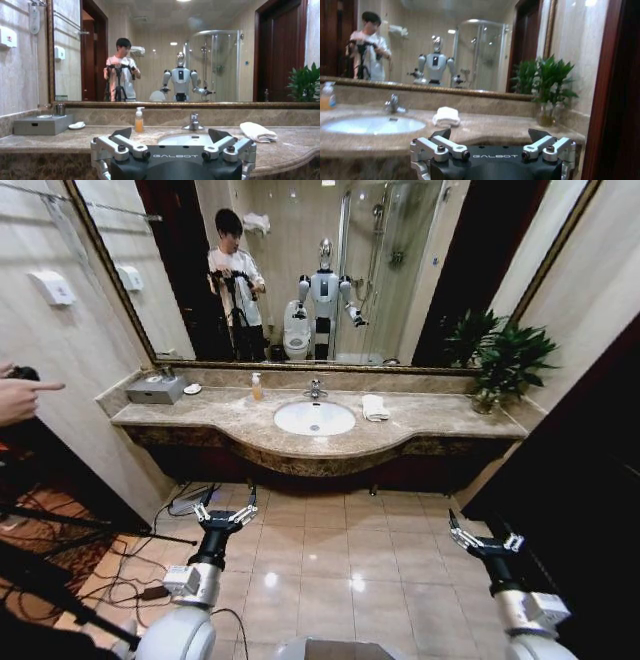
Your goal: Pick up the towel from the sink counter and wipe the mirror surface.
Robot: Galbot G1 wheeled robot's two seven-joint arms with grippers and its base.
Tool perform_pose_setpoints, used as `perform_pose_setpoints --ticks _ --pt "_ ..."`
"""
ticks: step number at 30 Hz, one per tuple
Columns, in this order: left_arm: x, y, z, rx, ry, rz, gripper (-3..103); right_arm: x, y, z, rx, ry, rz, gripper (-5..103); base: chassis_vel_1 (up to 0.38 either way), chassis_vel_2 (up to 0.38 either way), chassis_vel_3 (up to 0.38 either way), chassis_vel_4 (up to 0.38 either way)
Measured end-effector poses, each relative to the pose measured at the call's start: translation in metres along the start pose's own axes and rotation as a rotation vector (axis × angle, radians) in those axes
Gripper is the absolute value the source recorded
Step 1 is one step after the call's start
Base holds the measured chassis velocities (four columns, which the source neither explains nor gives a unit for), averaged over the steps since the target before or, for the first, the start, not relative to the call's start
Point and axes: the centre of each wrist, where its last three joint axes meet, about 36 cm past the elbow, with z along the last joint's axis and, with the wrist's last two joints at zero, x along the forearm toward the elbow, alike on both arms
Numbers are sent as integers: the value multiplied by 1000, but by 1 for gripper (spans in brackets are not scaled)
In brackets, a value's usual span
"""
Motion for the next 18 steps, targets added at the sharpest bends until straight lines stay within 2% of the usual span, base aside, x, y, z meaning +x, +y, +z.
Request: perform_pose_setpoints --ticks 3,7,13,18 --pt "0 0 0 0 0 0 100 -2 5 -10 -23 -9 17 100 0 0 0 0" --pt "0 0 0 0 0 0 100 12 20 -49 -77 -48 6 100 -33 39 45 -54" --pt "0 0 0 0 0 0 100 30 35 -62 -108 -33 -27 100 -3 5 9 -7" --pt "0 0 0 0 0 0 100 34 46 -59 -109 -34 -53 100 0 0 0 0"
